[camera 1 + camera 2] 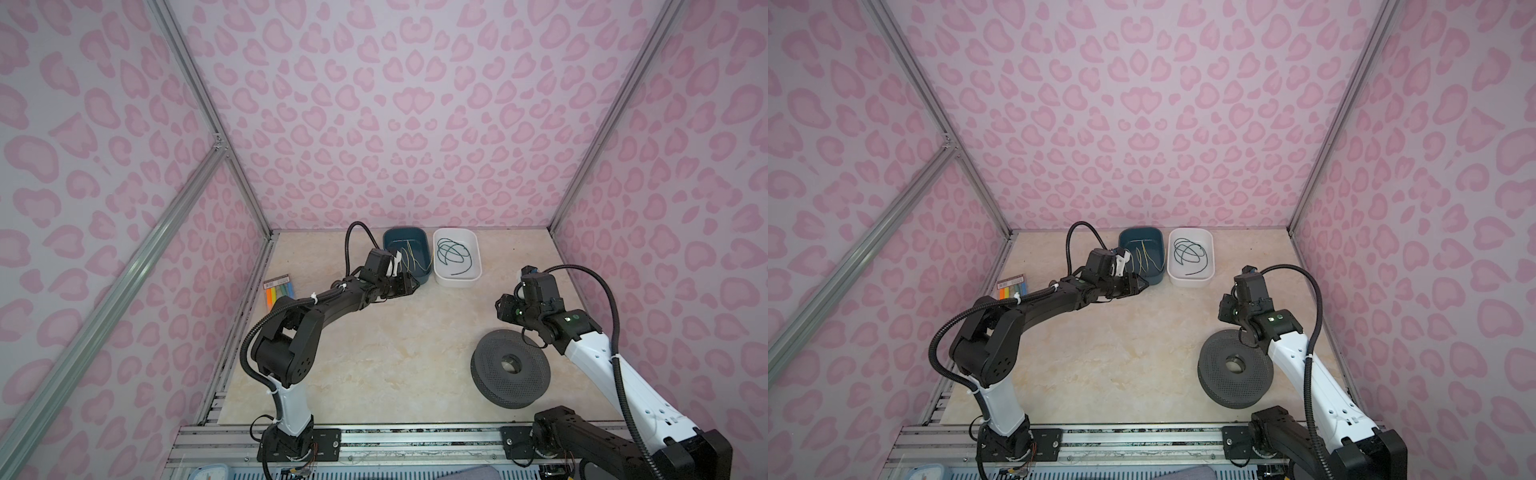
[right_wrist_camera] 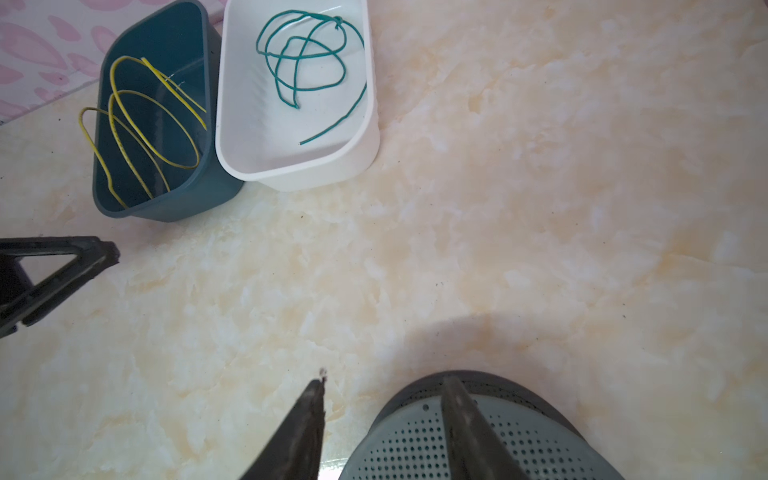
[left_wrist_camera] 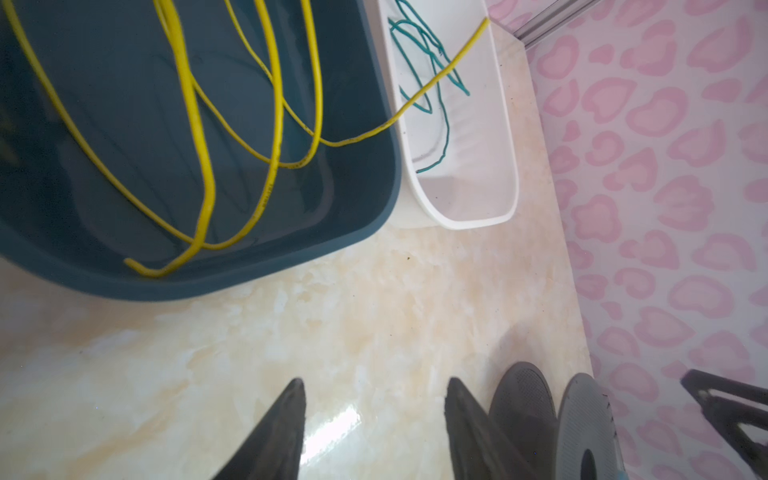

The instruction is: Wrap the cables

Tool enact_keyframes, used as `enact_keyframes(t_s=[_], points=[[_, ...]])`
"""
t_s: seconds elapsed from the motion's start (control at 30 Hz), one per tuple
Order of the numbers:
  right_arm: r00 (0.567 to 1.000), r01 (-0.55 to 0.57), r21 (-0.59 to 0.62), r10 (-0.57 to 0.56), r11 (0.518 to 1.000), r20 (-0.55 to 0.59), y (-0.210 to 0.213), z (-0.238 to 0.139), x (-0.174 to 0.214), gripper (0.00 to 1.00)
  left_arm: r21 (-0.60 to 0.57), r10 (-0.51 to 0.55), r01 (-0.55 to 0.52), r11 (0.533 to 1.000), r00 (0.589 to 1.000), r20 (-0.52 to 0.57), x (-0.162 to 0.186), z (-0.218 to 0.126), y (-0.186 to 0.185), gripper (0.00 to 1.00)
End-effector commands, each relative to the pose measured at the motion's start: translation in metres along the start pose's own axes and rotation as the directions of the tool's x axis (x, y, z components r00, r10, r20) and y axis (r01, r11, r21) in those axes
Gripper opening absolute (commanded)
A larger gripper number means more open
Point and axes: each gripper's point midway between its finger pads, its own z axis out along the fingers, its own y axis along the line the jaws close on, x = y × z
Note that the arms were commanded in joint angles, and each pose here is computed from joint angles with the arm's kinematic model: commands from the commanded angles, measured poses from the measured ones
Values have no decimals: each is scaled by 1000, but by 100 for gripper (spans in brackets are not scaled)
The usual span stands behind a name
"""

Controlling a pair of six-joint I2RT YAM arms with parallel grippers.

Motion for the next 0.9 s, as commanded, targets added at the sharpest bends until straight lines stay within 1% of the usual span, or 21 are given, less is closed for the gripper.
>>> enact_keyframes(t_s=[0.0, 0.13, 0.2, 0.3, 0.4, 0.47, 0.57, 0.63, 0.73, 0.8, 0.87], points=[[1000, 13, 44, -12, 999, -28, -12, -2, 12, 50, 58, 54, -56, 997, 998, 23, -2, -25, -22, 57], [998, 27, 64, -24, 998, -55, -17, -5, 21, 52, 76, 92, -97, 992, 993, 77, 1, -61, -37, 59], [997, 38, 99, -32, 994, -67, -24, -8, 22, 53, 54, 112, -120, 991, 985, 134, 1, -84, -40, 60], [995, 58, 159, -45, 986, -85, -33, -14, 22, 54, -25, 143, -141, 990, 961, 237, -3, -120, -35, 64], [996, 54, 150, -42, 987, -80, -32, -19, 20, 55, -127, 162, -125, 984, 922, 352, -7, -156, -24, 69], [996, 46, 129, -36, 991, -80, -29, -21, 22, 56, -186, 168, -94, 978, 884, 436, -11, -183, -16, 74], [996, 38, 88, -30, 995, -89, -23, -20, 26, 56, -217, 184, -83, 973, 845, 502, -12, -210, -15, 82], [994, 30, 69, -23, 997, -102, -21, -18, 32, 56, -235, 192, -79, 969, 841, 505, -13, -217, -15, 83], [993, 23, 47, -17, 999, -120, -20, -11, 41, 55, -197, 222, -144, 970, 856, 466, -12, -212, -29, 85], [989, 25, 46, -19, 999, -145, -19, -7, 45, 55, -132, 202, -159, 978, 877, 436, -11, -197, -39, 84], [986, 34, 60, -23, 998, -168, -20, -4, 47, 55, -35, 170, -169, 985, 907, 385, -6, -173, -54, 82]])
